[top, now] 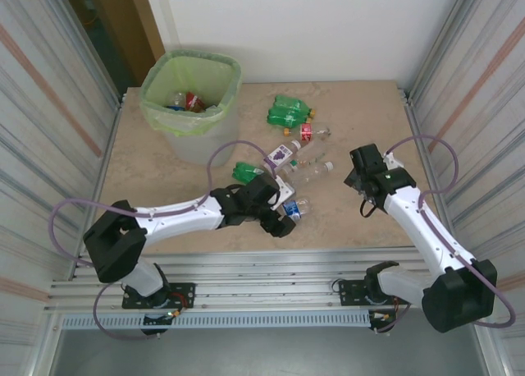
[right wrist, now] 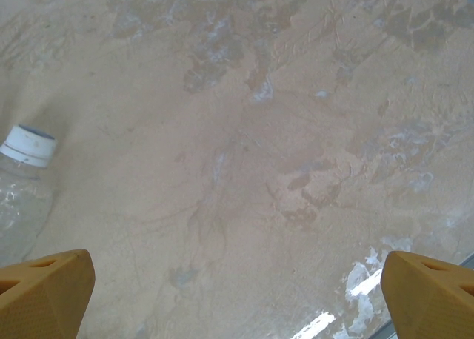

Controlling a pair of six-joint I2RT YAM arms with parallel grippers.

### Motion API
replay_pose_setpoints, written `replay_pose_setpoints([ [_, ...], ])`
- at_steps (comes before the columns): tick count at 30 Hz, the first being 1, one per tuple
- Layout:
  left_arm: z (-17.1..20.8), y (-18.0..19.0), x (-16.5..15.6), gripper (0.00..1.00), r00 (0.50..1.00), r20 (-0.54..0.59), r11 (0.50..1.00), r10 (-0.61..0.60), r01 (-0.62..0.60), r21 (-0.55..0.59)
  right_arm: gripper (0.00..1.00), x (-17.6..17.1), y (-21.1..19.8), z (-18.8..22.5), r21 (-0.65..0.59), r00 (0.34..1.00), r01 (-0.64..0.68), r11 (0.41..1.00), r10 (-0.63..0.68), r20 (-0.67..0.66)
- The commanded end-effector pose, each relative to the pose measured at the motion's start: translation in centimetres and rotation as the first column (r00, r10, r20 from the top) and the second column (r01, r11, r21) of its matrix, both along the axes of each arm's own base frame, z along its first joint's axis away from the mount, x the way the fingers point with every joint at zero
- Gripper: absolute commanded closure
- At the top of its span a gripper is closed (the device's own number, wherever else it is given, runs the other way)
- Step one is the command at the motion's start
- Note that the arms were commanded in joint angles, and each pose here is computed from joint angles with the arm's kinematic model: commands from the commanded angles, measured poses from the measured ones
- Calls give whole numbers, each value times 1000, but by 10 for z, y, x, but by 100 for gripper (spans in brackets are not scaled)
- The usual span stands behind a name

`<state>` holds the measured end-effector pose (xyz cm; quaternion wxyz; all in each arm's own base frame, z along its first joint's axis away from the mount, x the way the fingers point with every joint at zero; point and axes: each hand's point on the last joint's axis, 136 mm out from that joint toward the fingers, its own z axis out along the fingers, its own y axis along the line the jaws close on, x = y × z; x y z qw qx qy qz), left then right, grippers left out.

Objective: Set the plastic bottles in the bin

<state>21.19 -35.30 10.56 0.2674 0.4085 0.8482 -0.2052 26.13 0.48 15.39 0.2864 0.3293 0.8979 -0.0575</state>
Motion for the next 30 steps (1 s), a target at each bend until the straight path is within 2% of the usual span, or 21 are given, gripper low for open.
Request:
replay_pose_setpoints([
  [1, 4, -15, -3, 9, 999, -15, 999, -48, 48, -14, 2, 7, 0, 8, 2, 1000, -11, 1000, 11, 11],
  [6, -5, -23, 0, 10, 998, -50, 999, -41, 42, 10, 2, 9, -2, 10, 5, 1000, -11, 1000, 11, 6],
  [13, -12, -25, 16, 9, 1000, -13, 998, 8, -7, 63, 2, 4, -6, 11, 3, 1000, -5, 1000, 5, 4],
  [30, -42, -43, 18, 10, 998, 17, 987, -54, 51, 153, 2, -8, -14, 9, 10, 1000, 13, 1000, -14, 14],
])
